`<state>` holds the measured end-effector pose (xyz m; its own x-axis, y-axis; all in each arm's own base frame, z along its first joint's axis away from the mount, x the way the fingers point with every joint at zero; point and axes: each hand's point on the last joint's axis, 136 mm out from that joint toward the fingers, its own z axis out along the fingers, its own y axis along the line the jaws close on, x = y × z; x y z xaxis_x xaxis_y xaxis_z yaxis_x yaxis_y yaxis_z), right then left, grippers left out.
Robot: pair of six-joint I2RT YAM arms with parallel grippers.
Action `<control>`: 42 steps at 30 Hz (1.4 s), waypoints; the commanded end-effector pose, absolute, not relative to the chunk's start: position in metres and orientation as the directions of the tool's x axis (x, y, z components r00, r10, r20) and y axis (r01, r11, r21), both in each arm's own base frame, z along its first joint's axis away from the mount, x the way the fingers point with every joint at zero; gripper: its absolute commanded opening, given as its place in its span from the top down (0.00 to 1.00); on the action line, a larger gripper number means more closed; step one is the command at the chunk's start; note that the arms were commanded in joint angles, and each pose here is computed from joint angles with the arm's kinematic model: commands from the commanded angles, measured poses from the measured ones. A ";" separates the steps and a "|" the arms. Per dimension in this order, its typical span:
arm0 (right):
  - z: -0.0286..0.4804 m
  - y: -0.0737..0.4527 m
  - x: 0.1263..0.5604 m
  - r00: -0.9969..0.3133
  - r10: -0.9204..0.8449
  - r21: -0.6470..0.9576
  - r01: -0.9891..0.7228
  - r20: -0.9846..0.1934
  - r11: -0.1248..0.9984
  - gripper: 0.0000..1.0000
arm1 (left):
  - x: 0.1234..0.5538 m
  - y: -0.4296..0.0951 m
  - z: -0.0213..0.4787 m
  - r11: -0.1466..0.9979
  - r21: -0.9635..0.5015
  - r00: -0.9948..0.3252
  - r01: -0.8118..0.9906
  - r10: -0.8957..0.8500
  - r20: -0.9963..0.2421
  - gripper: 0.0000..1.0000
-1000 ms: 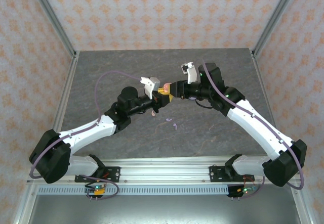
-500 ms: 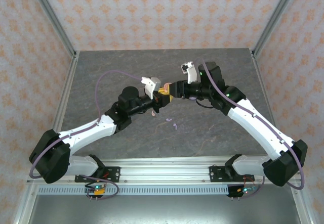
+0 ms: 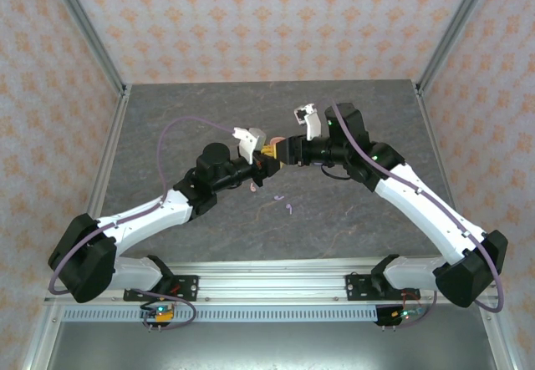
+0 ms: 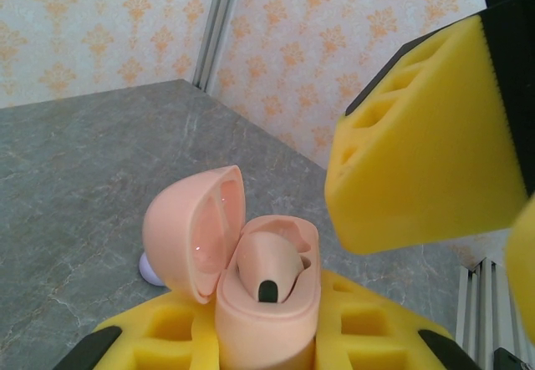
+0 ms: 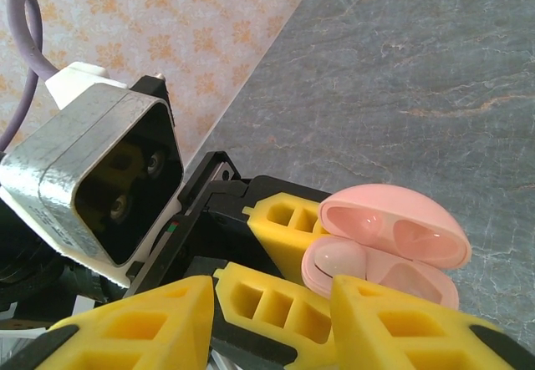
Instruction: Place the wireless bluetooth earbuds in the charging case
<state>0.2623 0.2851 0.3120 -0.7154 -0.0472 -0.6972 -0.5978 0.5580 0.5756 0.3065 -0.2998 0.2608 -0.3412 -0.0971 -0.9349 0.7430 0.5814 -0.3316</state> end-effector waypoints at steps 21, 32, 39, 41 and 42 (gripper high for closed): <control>0.213 0.218 0.319 -0.816 -0.043 0.274 -0.243 -0.577 0.931 0.56 | 0.284 -0.233 0.233 0.788 -0.196 -0.390 0.584 0.061 -0.919 0.98; 0.133 0.289 0.311 -0.919 -0.148 0.426 -0.306 -0.366 0.851 0.59 | 0.254 -0.188 0.242 0.849 -0.158 -0.421 0.505 0.082 -0.904 0.97; 0.095 0.321 0.301 -0.930 -0.238 0.413 -0.341 -0.281 0.844 0.59 | 0.244 -0.173 0.244 0.866 -0.163 -0.426 0.473 0.063 -0.903 0.96; 0.087 0.328 0.300 -0.928 -0.259 0.398 -0.351 -0.267 0.848 0.58 | 0.242 -0.173 0.246 0.864 -0.172 -0.423 0.474 0.052 -0.905 0.96; 0.085 0.332 0.300 -0.925 -0.269 0.388 -0.359 -0.267 0.849 0.57 | 0.242 -0.172 0.247 0.864 -0.174 -0.420 0.473 0.047 -0.906 0.96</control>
<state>0.2984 0.3161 0.0827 -0.9357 -0.2430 -0.2559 -0.3299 0.8598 0.3898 0.2454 -0.1784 0.2497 -0.4065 0.0552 -0.9120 0.4977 0.8504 -0.1704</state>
